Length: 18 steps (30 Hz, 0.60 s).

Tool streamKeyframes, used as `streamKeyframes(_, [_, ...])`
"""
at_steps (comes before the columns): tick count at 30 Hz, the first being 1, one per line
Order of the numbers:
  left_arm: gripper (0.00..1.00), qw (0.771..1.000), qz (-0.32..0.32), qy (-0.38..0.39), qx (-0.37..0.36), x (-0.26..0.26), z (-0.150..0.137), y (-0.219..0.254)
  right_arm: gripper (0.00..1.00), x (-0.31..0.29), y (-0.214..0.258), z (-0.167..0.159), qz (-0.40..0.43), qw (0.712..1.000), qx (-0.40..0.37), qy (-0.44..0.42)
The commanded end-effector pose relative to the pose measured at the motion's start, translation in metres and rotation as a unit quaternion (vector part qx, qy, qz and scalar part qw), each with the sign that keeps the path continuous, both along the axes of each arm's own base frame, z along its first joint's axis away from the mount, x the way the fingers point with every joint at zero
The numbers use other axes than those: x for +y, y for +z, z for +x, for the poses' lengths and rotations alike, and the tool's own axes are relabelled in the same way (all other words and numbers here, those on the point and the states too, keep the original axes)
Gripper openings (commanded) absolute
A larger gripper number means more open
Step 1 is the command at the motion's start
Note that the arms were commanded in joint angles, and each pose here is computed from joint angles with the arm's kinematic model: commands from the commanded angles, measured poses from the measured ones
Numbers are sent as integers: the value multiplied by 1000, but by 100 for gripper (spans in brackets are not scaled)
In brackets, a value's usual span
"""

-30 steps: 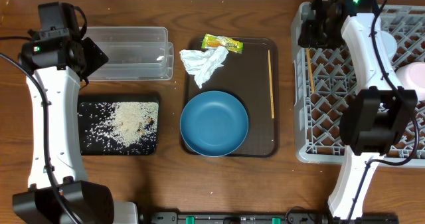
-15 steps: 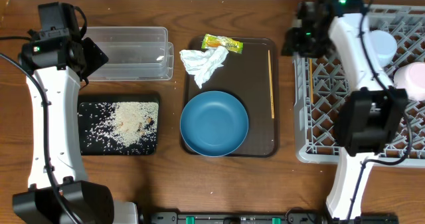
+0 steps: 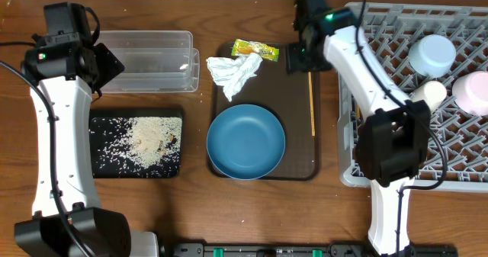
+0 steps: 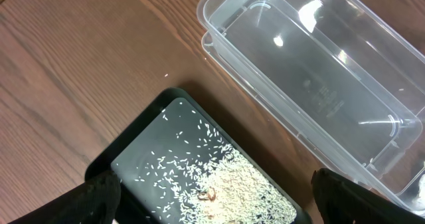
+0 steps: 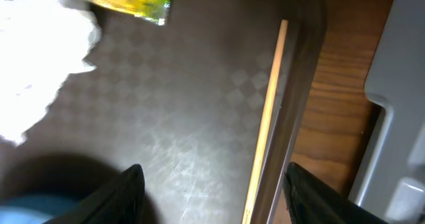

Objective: Sort waste into correct bins and load items into the dishwasher rack
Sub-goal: 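Return the right gripper to the tray and grasp the second chopstick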

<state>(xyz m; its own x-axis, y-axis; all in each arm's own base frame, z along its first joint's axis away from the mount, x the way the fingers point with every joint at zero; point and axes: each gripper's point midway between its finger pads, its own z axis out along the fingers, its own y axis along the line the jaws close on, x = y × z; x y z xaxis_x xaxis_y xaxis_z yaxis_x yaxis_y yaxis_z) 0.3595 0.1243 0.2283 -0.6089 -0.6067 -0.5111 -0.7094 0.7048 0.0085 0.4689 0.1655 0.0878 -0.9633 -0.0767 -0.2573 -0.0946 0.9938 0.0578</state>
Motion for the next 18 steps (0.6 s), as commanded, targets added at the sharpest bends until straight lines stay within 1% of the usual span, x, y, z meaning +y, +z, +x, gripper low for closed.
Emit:
streamKeyframes(1, [95, 1000, 2, 6, -5, 2, 0, 5, 66, -8, -14, -3, -36, 999, -14, -27])
streamKeyframes(7, [95, 1000, 2, 6, -5, 3, 0, 5, 65, -13, -48, -4, -30, 998, -18, -44])
streamKeyframes(11, [95, 1000, 2, 6, -5, 3, 0, 5, 65, -15, -60, -5, -27, 998, -20, -46])
streamKeyframes(18, [95, 1000, 2, 6, -5, 2, 0, 5, 65, -14, -77, -16, -28, 999, -6, -41])
